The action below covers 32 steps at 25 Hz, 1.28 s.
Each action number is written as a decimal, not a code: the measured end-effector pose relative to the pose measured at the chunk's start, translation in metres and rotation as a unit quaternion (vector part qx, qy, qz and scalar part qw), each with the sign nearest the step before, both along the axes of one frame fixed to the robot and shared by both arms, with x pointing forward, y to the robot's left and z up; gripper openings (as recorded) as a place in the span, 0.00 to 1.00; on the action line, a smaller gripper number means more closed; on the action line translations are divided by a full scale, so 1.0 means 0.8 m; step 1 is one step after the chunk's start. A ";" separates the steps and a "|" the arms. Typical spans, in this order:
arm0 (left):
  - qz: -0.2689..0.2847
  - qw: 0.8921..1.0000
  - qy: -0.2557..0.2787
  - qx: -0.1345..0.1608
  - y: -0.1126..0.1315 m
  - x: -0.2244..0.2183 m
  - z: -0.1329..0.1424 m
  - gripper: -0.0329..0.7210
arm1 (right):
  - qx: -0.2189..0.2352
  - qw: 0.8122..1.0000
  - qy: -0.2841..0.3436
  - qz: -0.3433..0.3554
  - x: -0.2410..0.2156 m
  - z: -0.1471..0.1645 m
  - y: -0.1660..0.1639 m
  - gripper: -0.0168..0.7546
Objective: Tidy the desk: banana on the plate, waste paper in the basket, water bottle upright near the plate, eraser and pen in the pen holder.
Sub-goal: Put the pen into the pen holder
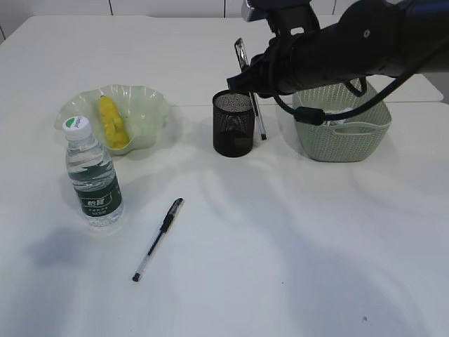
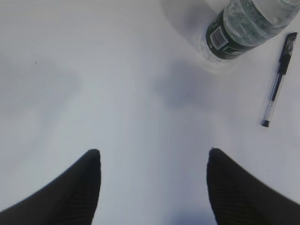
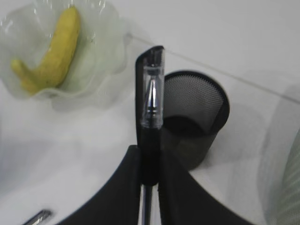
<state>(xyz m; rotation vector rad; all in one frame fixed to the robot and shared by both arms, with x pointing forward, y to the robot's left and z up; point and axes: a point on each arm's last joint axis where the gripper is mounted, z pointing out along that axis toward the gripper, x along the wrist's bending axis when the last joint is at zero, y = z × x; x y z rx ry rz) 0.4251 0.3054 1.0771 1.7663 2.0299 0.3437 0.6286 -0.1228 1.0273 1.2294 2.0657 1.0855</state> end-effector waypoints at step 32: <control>0.000 1.000 0.014 -0.001 0.001 0.008 -0.007 0.70 | 0.074 0.978 -0.186 -0.063 0.089 -0.045 0.024 0.09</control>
